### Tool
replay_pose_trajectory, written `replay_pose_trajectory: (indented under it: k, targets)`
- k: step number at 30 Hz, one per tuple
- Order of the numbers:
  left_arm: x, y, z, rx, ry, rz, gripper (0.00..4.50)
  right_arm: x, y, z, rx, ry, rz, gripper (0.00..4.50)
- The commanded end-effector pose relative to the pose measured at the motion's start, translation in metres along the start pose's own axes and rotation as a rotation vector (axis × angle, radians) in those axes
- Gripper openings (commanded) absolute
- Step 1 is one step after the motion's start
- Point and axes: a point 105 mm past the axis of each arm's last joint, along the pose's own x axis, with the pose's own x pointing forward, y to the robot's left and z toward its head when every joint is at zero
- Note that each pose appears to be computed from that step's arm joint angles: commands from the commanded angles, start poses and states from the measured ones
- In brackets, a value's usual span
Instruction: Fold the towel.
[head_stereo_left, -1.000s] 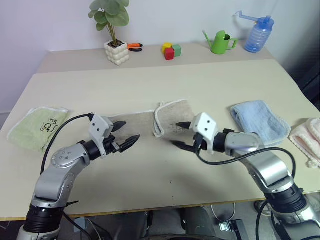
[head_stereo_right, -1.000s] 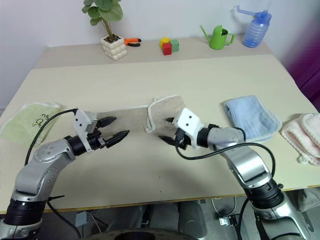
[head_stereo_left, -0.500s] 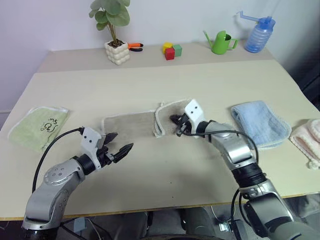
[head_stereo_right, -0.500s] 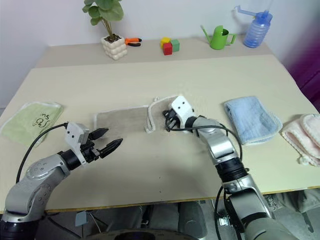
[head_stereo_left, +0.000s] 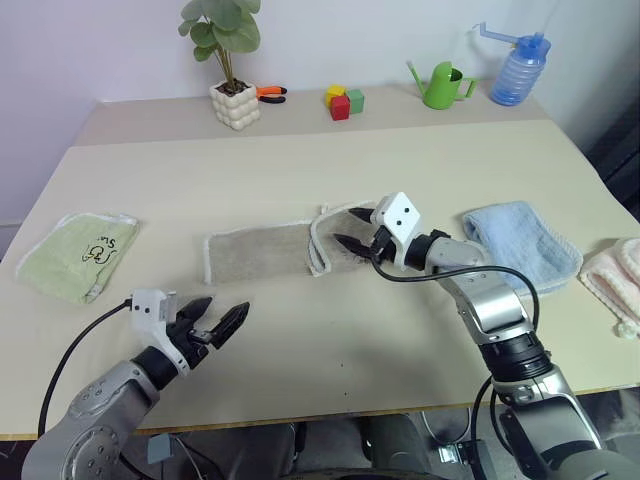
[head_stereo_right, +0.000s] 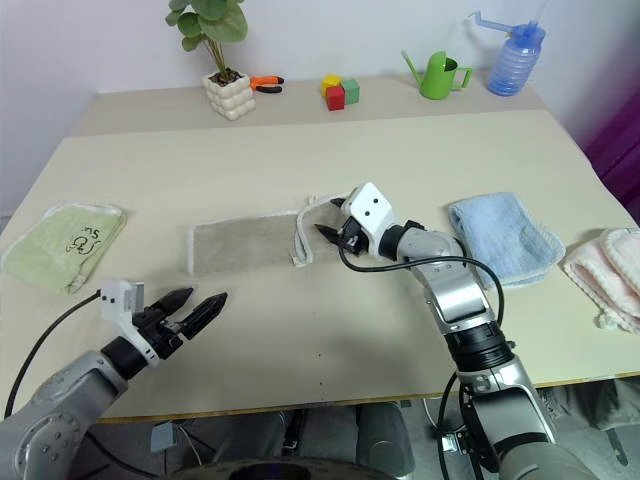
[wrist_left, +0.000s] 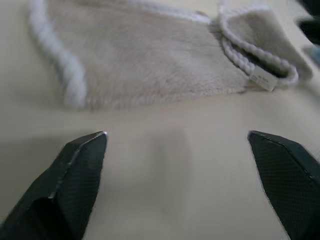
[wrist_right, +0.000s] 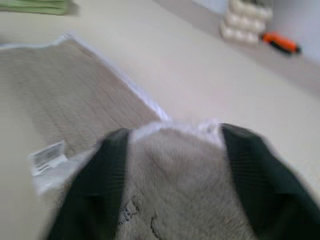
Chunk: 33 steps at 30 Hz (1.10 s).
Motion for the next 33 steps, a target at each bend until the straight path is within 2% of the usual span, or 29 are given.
replay_pose_trajectory:
  k: [1, 9, 15, 18, 22, 25, 26, 29, 33]
  targets:
    - [0.001, 0.003, 0.011, -0.134, -0.064, 0.052, 4.5, 0.0, 0.004, 0.026, -0.092, -0.083, 0.025, 4.26]
    - [0.025, 0.019, 0.03, -0.45, -0.151, 0.152, 4.5, 0.004, 0.008, 0.032, -0.118, -0.117, 0.023, 4.26]
    - [0.049, 0.024, 0.023, -0.514, -0.075, 0.192, 4.5, 0.007, 0.009, 0.041, -0.124, -0.15, 0.015, 4.26]
    - [0.058, 0.02, 0.025, -0.523, -0.071, 0.17, 3.65, 0.007, 0.012, 0.043, -0.125, -0.159, 0.011, 4.3]
    - [0.059, 0.019, 0.026, -0.526, -0.07, 0.156, 1.74, 0.005, 0.015, 0.043, -0.125, -0.159, 0.007, 4.3]
    - [0.058, 0.022, 0.035, -0.528, -0.108, 0.146, 0.1, 0.004, 0.018, 0.043, -0.124, -0.155, 0.005, 4.3]
    - [0.057, 0.023, 0.037, -0.526, -0.119, 0.145, 0.04, 0.003, 0.018, 0.043, -0.123, -0.154, 0.004, 4.3]
    - [0.042, 0.032, 0.076, -0.451, -0.31, 0.126, 0.04, 0.001, 0.02, 0.043, -0.123, -0.149, 0.009, 4.3]
    - [0.019, 0.049, 0.108, -0.362, -0.447, 0.153, 0.04, -0.001, 0.019, 0.041, -0.122, -0.137, 0.009, 4.3]
